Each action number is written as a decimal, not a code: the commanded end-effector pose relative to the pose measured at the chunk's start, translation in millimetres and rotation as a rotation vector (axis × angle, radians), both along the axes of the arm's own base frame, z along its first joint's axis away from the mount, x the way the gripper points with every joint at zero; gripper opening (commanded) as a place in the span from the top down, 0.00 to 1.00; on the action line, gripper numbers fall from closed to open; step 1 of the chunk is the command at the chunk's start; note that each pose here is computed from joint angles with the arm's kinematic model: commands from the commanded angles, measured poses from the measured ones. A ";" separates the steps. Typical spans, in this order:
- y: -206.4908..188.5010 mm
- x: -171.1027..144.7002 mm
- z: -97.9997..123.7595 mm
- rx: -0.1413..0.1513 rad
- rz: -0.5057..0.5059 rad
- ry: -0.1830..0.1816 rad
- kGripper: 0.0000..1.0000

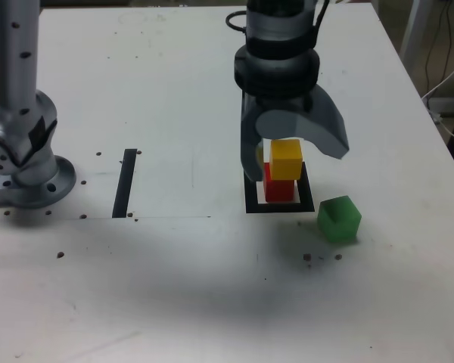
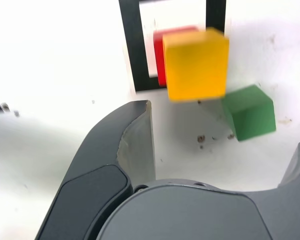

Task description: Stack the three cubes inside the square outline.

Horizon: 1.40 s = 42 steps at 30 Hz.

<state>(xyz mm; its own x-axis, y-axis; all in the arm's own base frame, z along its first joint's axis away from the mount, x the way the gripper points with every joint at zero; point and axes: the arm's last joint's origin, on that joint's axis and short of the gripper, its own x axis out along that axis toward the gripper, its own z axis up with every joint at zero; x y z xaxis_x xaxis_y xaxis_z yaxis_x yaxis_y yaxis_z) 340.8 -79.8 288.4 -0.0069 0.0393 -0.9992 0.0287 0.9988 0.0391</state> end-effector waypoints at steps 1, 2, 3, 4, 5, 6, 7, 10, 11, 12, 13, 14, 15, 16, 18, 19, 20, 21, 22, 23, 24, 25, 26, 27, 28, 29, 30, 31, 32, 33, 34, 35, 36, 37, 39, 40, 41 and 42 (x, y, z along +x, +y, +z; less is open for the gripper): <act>-9.4 7.2 -3.1 0.001 0.022 0.020 0.01; -13.4 10.3 -3.3 0.000 0.031 0.023 0.01; -17.3 13.5 -3.6 -0.001 0.039 0.024 0.01; -21.2 16.7 -3.8 -0.002 0.047 0.022 0.01; -24.9 19.9 -4.1 -0.002 0.053 0.019 0.01; -28.3 22.9 -4.5 -0.003 0.060 0.017 0.01; -31.3 25.4 -4.9 -0.003 0.070 0.016 0.01; -37.6 31.2 -9.4 0.002 0.112 0.026 0.01; -38.4 32.6 -11.4 0.004 0.126 0.031 0.01; -38.6 34.0 -13.7 0.006 0.139 0.036 0.01; -38.1 35.5 -16.1 0.007 0.151 0.040 0.01; -37.0 37.0 -18.5 0.009 0.163 0.046 0.01; -35.4 38.6 -20.9 0.011 0.175 0.051 0.01; -33.3 40.4 -23.3 0.014 0.186 0.057 0.01; -28.6 44.7 -28.3 0.018 0.205 0.068 0.01; -26.5 47.3 -30.9 0.020 0.212 0.073 0.01; -24.8 50.1 -33.5 0.021 0.217 0.077 0.01; -23.6 53.2 -36.0 0.022 0.221 0.079 0.01; -23.0 56.2 -38.5 0.022 0.224 0.080 0.01; -22.7 59.3 -41.0 0.022 0.226 0.080 0.01; -22.8 62.3 -43.5 0.023 0.228 0.080 0.01; -23.0 65.1 -46.1 0.024 0.229 0.081 0.01; -23.3 67.9 -48.9 0.024 0.229 0.082 0.01; -23.9 70.6 -51.8 0.025 0.229 0.084 0.01; -24.8 74.2 -55.7 0.026 0.228 0.087 0.01; -25.4 76.8 -58.5 0.026 0.228 0.089 0.01; -26.1 79.3 -61.1 0.025 0.227 0.091 0.01; -26.7 81.7 -63.5 0.025 0.226 0.093 0.01; -27.3 83.8 -65.6 0.025 0.225 0.094 0.02; -27.8 85.7 -67.5 0.026 0.225 0.095 0.02; -28.2 87.2 -69.1 0.026 0.225 0.097 0.03; -28.5 88.5 -70.7 0.027 0.225 0.100 0.05; -28.8 89.5 -72.0 0.029 0.227 0.102 0.06; -29.0 90.4 -73.4 0.030 0.228 0.105 0.09; -29.2 91.5 -75.9 0.031 0.231 0.111 0.15; -29.3 91.9 -76.8 0.031 0.232 0.114 0.18; -29.3 92.2 -77.4 0.030 0.234 0.115 0.23; -29.4 92.3 -77.7 0.029 0.234 0.116 0.28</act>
<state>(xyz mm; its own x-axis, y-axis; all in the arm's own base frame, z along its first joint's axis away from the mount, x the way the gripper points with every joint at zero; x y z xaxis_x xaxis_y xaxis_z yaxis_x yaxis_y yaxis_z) 432.2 -109.4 211.7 -0.1298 0.0533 -0.9901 -0.1941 0.9779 0.0780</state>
